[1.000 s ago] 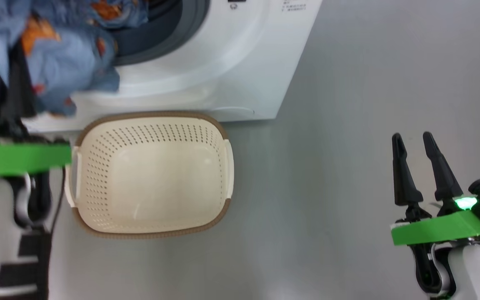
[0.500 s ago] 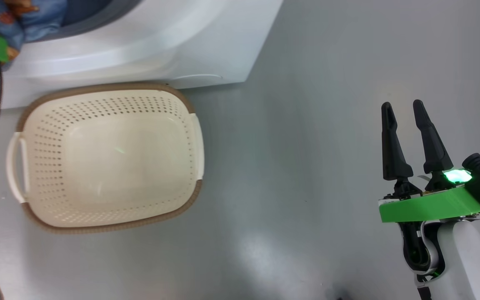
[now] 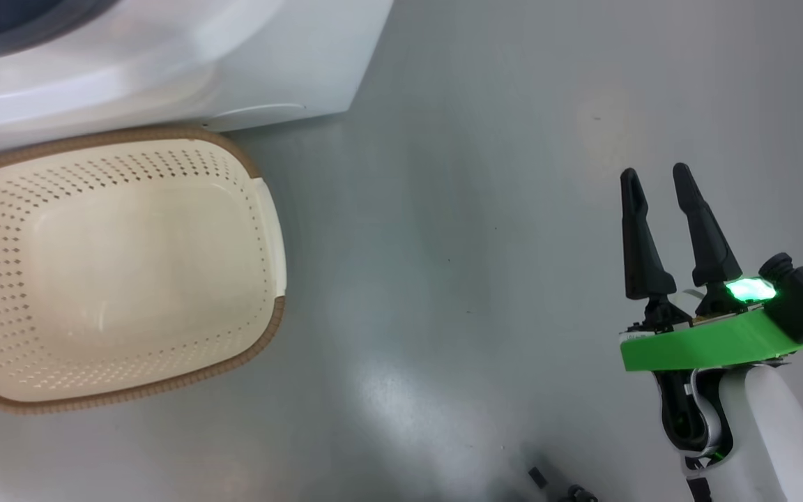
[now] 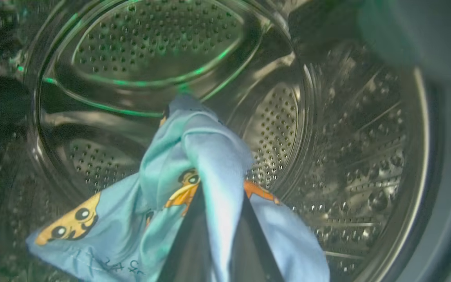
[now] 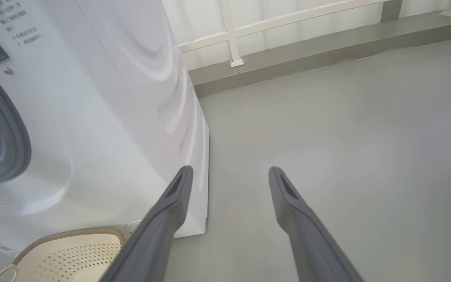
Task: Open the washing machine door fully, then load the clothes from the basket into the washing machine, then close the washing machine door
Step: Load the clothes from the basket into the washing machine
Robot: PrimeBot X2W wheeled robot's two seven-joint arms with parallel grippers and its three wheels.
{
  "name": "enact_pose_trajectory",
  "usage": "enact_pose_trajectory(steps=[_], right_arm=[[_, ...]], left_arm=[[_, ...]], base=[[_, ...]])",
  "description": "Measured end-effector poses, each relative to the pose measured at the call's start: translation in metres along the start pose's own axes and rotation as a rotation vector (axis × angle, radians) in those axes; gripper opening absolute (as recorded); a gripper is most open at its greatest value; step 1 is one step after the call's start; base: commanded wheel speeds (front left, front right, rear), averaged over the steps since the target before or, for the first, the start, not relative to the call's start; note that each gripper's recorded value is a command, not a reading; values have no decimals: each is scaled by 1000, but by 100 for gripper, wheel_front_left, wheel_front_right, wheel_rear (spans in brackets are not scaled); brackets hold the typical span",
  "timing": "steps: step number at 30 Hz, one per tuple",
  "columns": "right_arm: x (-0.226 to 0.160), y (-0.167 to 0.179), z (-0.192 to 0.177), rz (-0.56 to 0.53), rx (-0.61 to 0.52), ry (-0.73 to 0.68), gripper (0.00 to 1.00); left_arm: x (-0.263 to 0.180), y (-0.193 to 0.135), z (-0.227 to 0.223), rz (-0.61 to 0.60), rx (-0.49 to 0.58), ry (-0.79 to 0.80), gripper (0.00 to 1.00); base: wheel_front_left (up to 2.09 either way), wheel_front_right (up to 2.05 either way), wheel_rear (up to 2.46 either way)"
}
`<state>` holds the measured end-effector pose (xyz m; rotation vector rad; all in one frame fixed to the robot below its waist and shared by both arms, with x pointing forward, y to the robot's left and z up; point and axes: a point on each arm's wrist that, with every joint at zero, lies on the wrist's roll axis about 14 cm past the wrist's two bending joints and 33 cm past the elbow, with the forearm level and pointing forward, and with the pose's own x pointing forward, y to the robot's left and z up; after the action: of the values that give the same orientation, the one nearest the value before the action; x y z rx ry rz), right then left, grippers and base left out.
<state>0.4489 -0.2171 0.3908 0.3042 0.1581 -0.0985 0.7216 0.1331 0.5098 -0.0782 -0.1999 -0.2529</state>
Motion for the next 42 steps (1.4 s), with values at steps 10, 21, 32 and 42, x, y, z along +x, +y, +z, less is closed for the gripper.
enact_pose_trajectory(steps=[10,21,32,42], right_arm=[[3,-2,-1,-6,7,0,100],[1,4,2,9,12,-4,100],[2,10,7,26,20,-19,100],[3,18,16,46,30,-45,100]], left_arm=[[5,-11,-1,-25,8,-51,0],[-33,2,-99,15,21,287,27],[-26,14,-85,36,36,303,100],[-33,13,-59,61,-41,230,100]], base=[[0,0,0],[0,0,0],[0,0,0],[0,0,0]])
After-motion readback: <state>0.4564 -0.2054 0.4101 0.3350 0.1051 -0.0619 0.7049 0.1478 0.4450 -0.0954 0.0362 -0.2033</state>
